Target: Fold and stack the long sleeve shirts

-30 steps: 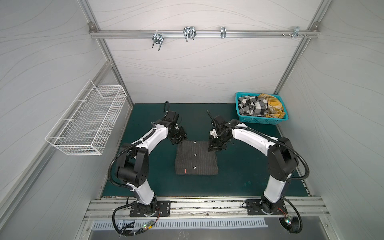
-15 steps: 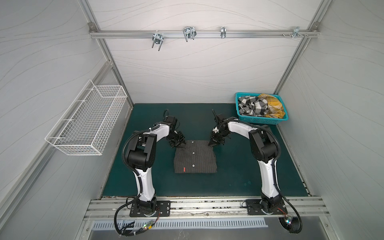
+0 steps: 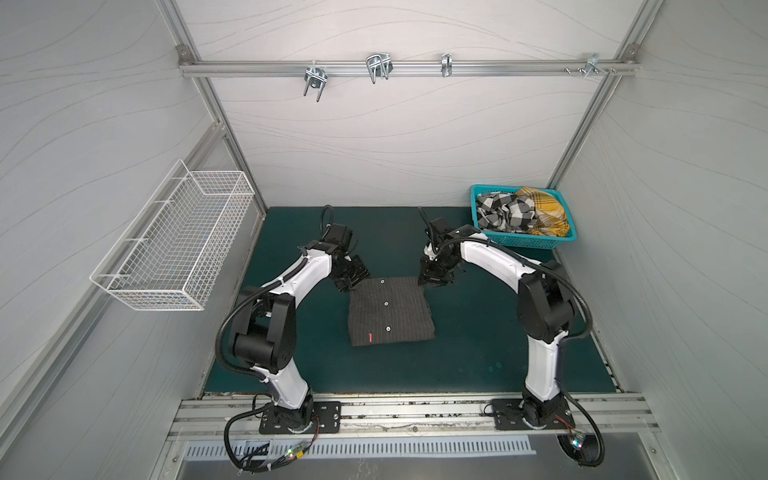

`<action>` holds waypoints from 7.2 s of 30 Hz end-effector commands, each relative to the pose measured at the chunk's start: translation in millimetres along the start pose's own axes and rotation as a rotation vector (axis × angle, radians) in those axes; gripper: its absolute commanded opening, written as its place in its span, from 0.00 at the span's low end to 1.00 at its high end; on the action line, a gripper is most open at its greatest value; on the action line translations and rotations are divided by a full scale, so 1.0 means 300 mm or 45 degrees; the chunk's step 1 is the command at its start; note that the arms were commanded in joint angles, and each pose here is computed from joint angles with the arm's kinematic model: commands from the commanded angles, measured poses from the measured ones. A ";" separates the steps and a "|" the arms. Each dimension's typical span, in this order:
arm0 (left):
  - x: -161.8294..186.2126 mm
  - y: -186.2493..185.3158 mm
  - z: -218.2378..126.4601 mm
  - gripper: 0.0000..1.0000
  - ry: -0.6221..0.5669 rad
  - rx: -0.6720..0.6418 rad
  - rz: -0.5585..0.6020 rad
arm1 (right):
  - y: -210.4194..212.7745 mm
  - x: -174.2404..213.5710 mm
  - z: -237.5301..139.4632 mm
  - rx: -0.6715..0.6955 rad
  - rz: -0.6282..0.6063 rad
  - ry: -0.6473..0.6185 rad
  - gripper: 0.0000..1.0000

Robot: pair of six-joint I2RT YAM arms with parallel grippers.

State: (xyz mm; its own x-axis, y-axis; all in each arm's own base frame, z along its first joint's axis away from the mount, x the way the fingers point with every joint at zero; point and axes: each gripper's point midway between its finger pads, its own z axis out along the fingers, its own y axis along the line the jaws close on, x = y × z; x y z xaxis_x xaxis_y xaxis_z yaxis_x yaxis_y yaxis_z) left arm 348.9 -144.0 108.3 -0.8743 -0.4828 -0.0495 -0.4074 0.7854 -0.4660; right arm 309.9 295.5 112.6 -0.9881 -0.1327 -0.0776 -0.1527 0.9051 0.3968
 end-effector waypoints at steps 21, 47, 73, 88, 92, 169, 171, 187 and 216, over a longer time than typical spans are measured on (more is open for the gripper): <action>0.147 0.264 0.284 0.42 0.255 -0.243 -0.135 | -0.123 0.365 0.232 0.090 0.111 0.310 0.24; 0.328 0.135 -0.005 0.48 0.213 0.018 0.053 | 0.059 0.375 0.094 -0.041 -0.103 0.142 0.28; 0.242 0.129 -0.016 0.42 0.161 -0.068 0.097 | 0.069 0.314 0.096 -0.037 -0.049 0.169 0.27; -0.028 0.094 0.186 0.30 0.175 -0.058 -0.036 | 0.101 -0.041 0.145 -0.124 0.003 0.082 0.26; -0.038 0.104 0.223 0.30 0.195 -0.067 -0.050 | 0.029 -0.078 0.222 -0.108 0.063 0.120 0.26; 0.153 0.359 0.111 0.83 0.106 0.302 -0.401 | -0.026 0.196 0.207 -0.115 0.098 0.161 0.36; 0.158 0.353 0.115 0.84 0.106 0.300 -0.385 | -0.042 0.203 0.222 -0.104 0.122 0.173 0.35; 0.224 0.468 0.230 0.80 0.215 0.047 -0.423 | -0.119 0.212 0.259 -0.060 0.205 0.206 0.29; 0.304 0.209 0.333 0.66 0.389 0.292 -0.206 | -0.134 0.214 0.305 -0.051 0.236 0.233 0.27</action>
State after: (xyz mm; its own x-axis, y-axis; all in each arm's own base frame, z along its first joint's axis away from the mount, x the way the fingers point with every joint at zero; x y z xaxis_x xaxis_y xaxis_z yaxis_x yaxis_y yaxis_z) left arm 304.4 -174.4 31.3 -0.8776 -0.4362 0.1989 -0.4289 0.5292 -0.7321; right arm 258.5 296.8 28.7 -0.9903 -0.0661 0.1224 0.0011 0.8762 0.4819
